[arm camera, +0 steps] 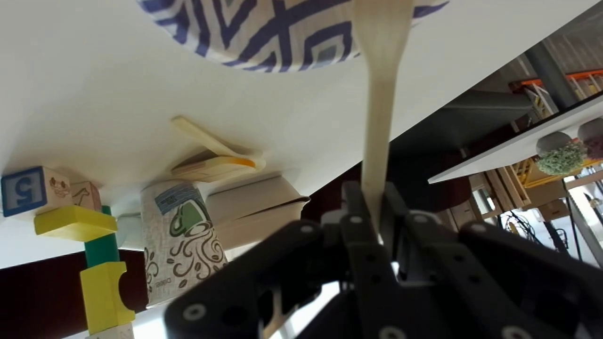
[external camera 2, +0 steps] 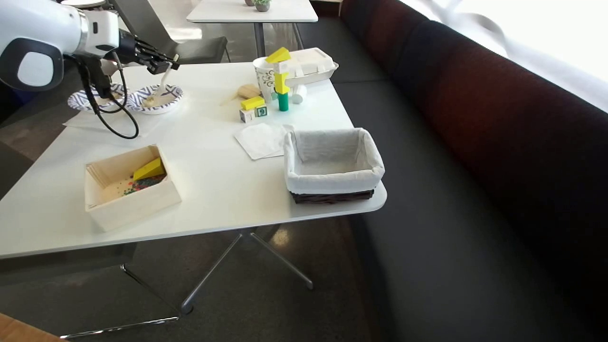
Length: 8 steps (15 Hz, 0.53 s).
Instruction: Use the fork to cut the donut in half
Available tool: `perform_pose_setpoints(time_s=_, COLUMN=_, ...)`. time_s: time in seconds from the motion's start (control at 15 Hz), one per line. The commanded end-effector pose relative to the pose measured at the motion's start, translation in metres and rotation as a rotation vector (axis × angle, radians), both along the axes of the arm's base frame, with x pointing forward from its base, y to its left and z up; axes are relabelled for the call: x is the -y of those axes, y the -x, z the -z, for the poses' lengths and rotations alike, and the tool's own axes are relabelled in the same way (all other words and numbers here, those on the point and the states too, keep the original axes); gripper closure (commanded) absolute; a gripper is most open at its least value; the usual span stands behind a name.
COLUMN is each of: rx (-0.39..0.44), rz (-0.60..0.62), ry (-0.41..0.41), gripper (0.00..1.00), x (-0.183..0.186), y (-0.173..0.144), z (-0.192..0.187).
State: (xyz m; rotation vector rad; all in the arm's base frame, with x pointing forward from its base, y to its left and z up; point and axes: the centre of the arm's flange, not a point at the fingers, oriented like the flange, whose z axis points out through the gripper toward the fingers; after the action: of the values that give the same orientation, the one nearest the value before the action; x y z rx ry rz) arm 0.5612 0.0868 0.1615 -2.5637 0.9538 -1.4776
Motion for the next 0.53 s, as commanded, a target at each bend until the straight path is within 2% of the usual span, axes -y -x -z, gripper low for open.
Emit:
perform_pose_setpoints(time_s=0.0, rx=0.026, rz=0.029, ry=0.036, gripper=0.97, x=-0.0105, y=-0.0093, z=0.0119)
perform_pose_setpoints(time_s=0.47, rx=0.039, rz=0.042, ry=0.048, gripper=0.97, x=-0.0137, y=-0.0158, z=0.0176)
